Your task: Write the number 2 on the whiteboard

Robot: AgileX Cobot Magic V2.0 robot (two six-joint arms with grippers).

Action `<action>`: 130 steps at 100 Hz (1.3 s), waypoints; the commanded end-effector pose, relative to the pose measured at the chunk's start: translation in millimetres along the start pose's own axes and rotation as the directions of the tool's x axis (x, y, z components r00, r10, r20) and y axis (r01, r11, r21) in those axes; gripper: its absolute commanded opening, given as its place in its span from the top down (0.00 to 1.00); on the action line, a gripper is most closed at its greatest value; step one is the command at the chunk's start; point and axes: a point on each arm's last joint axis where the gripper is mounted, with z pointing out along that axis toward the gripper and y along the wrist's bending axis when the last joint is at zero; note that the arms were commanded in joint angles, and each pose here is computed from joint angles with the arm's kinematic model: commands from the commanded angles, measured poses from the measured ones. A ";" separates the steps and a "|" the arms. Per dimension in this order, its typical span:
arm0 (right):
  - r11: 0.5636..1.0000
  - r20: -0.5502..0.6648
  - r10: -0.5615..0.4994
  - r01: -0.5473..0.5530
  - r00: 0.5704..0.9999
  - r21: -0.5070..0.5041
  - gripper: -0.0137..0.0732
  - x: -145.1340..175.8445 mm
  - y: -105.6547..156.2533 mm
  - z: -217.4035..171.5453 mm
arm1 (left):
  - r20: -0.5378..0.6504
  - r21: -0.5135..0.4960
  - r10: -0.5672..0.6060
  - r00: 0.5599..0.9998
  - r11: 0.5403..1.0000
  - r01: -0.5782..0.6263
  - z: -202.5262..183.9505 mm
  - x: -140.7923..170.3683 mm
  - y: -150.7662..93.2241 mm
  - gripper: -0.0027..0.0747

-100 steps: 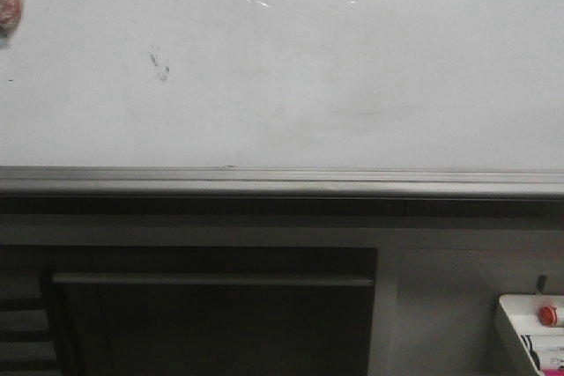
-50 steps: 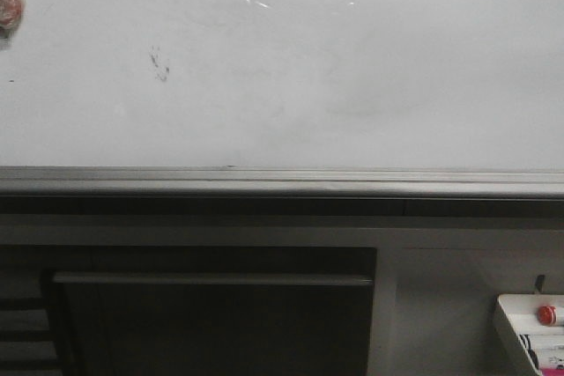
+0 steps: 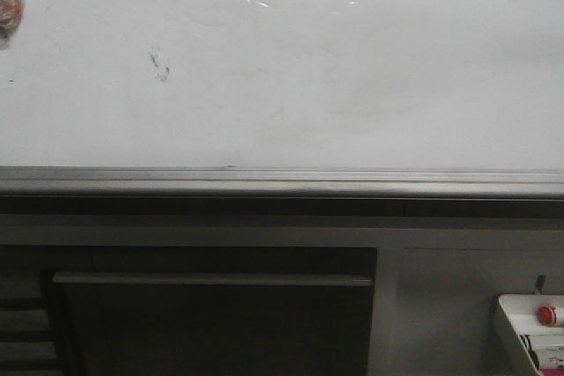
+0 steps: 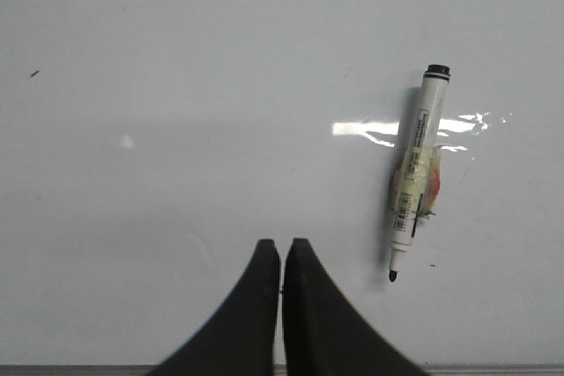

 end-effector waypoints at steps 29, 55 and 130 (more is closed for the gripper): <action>1.000 0.043 -0.006 0.006 0.999 -0.005 0.55 -12.6 0.6 0.7 | 0.005 0.065 0.023 1.000 0.998 -0.023 16.4 -11.1 -8.2 0.71; 1.000 0.043 -0.006 0.006 0.999 -0.005 0.40 -12.6 0.6 0.7 | -0.080 0.174 0.103 0.991 0.981 -0.088 43.6 -4.3 -27.1 0.38; 1.000 0.043 -0.006 0.006 0.999 -0.005 0.40 -12.5 0.7 0.7 | -0.286 0.247 0.222 0.932 0.957 -0.152 136.6 -9.2 -59.7 0.40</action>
